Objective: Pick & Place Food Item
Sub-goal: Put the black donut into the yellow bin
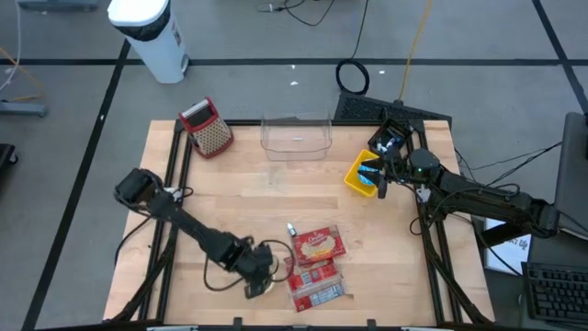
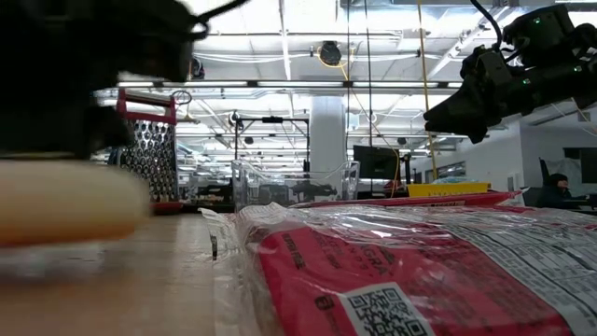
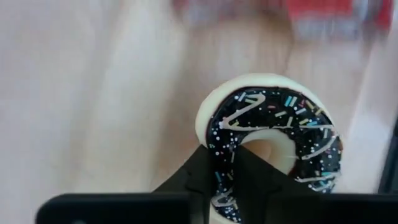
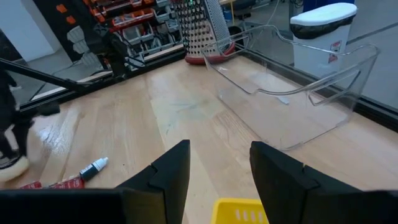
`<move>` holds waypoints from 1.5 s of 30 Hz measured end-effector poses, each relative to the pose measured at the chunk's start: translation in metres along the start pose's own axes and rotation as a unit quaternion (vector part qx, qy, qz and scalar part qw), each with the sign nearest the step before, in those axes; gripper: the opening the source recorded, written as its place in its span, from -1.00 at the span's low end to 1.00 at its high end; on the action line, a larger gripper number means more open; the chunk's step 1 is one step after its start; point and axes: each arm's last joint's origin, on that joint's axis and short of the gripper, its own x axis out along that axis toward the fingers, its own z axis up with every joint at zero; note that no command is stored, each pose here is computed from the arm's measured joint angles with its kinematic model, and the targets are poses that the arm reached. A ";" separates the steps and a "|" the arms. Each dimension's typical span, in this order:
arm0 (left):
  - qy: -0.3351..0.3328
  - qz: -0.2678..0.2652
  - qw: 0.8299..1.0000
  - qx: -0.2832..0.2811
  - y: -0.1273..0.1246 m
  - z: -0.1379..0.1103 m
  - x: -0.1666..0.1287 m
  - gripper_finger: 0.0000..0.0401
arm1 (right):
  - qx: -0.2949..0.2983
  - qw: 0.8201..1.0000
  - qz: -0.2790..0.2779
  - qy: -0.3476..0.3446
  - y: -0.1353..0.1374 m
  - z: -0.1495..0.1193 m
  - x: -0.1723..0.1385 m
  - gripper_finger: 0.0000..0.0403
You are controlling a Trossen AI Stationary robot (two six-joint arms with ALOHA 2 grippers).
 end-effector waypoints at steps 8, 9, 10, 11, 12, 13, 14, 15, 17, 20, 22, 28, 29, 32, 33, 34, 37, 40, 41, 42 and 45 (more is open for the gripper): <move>-0.130 0.086 0.987 0.048 0.026 0.030 -0.048 -0.88 | 0.006 1.000 0.001 0.001 0.000 0.000 0.000 -0.23; -0.147 0.097 0.983 0.055 0.029 0.034 -0.053 -0.87 | 0.006 1.000 0.001 0.000 0.000 0.000 0.000 -0.23; -0.165 0.107 0.979 0.060 0.031 0.037 -0.059 -0.86 | 0.006 1.000 0.001 0.001 0.000 0.000 0.000 -0.23; -0.180 0.118 0.974 0.064 0.034 0.040 -0.063 -0.84 | 0.006 1.000 0.001 0.000 0.000 0.000 0.000 -0.23; -0.192 0.131 0.970 0.069 0.037 0.044 -0.067 -0.82 | 0.006 1.000 0.001 0.000 0.000 0.000 0.000 -0.23; -0.204 0.144 0.965 0.074 0.041 0.047 -0.070 -0.81 | 0.006 1.000 0.001 0.001 0.000 0.000 0.000 -0.23; -0.216 0.158 0.960 0.081 0.044 0.051 -0.073 -0.79 | 0.006 1.000 0.001 0.002 0.000 0.000 0.000 -0.23; -0.226 0.173 0.954 0.089 0.047 0.054 -0.074 -0.78 | 0.006 1.000 0.001 0.002 0.000 0.000 0.000 -0.23; -0.244 0.201 0.943 0.100 0.053 0.061 -0.077 -0.78 | 0.011 1.000 0.001 0.001 0.000 0.000 0.000 -0.23; -0.269 0.232 0.928 0.110 0.062 0.073 -0.079 -0.78 | 0.026 1.000 0.001 0.000 0.000 0.000 0.000 -0.23; -0.288 0.245 0.919 0.115 0.069 0.083 -0.082 -0.79 | 0.036 0.999 0.001 0.000 0.000 0.000 0.000 -0.23; -0.356 0.249 0.895 0.097 0.089 0.112 -0.094 -0.76 | 0.060 0.998 0.003 -0.008 0.000 0.002 0.000 -0.23; -0.368 0.249 0.891 0.091 0.092 0.116 -0.096 -0.75 | 0.062 0.998 0.003 -0.009 0.000 0.002 0.000 -0.23; -0.394 0.248 0.883 0.068 0.102 0.126 -0.102 -0.72 | 0.063 0.998 0.003 -0.010 0.000 0.002 0.000 -0.23; -0.399 0.243 0.882 0.062 0.105 0.129 -0.103 -0.71 | 0.063 0.998 0.003 -0.010 0.000 0.002 0.000 -0.23; -0.403 0.237 0.882 0.059 0.107 0.131 -0.104 -0.70 | 0.063 0.998 0.003 -0.010 0.000 0.002 0.000 -0.23; -0.421 0.209 0.881 0.049 0.113 0.137 -0.108 -0.69 | 0.068 0.998 0.005 -0.011 0.001 0.002 0.000 -0.23; -0.438 0.185 0.878 0.050 0.117 0.143 -0.112 -0.69 | 0.071 0.997 0.020 -0.011 0.005 0.002 0.002 -0.23; -0.443 0.181 0.876 0.053 0.118 0.146 -0.112 -0.69 | 0.069 0.997 0.028 -0.012 0.007 0.002 0.003 -0.23; -0.450 0.176 0.873 0.059 0.119 0.148 -0.112 -0.69 | 0.063 0.997 0.037 -0.014 0.009 0.003 0.004 -0.23; -0.450 0.174 0.871 0.095 0.120 0.153 -0.105 -0.69 | 0.040 0.997 0.065 -0.020 0.017 0.003 0.008 -0.23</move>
